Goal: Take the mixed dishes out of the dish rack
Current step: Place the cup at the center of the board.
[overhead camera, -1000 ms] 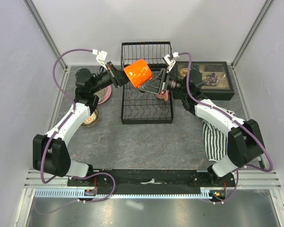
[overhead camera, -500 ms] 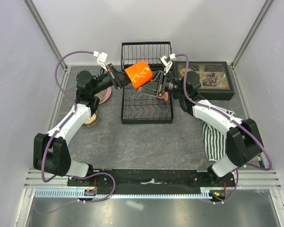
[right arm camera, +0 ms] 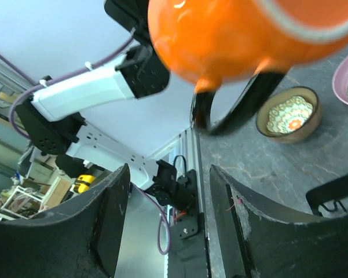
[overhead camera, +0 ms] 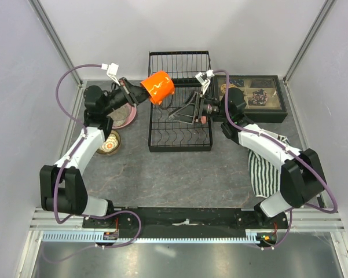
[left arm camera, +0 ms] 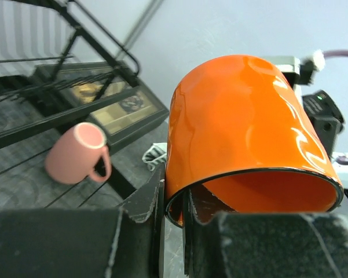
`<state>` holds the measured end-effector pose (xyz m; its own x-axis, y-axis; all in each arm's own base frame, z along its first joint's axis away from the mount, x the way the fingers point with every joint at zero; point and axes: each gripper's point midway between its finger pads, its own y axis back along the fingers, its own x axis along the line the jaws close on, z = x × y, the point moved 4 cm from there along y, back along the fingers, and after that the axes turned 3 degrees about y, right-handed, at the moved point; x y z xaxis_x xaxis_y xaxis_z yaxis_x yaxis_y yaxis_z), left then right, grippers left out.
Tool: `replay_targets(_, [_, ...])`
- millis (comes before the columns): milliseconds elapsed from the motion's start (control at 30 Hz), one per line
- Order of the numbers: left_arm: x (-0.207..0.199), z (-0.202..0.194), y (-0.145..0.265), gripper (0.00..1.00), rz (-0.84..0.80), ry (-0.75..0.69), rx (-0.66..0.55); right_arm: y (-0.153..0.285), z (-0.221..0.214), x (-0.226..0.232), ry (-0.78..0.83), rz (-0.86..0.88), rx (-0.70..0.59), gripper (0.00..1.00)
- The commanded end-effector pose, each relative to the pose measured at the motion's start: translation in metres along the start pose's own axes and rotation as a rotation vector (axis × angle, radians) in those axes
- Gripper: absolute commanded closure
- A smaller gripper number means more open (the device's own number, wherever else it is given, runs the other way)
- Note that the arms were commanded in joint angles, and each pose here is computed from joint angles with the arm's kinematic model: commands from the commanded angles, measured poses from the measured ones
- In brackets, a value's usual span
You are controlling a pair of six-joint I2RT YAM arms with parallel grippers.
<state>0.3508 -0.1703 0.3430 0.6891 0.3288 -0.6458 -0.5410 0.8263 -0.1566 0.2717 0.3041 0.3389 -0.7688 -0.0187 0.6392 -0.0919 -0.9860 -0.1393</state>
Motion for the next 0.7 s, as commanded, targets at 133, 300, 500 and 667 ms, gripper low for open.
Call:
replay_targets(133, [-0.011,0.04,0.042,0.98,0.202,-0.238,0.079,0.023,0.0,-0.007,0.153,-0.121,0.054,0.35])
replay_targets(300, [-0.005,0.049,0.083,0.99,0.395,-0.418,0.205,0.032,-0.003,-0.015,0.205,-0.2,0.068,0.35])
replay_targets(500, [0.01,0.025,0.126,0.98,0.579,-0.466,0.489,0.036,0.004,-0.018,0.245,-0.25,0.066,0.36])
replay_targets(667, [0.021,-0.001,0.16,0.99,0.676,-0.466,0.7,0.041,0.006,-0.02,0.266,-0.277,0.064,0.36])
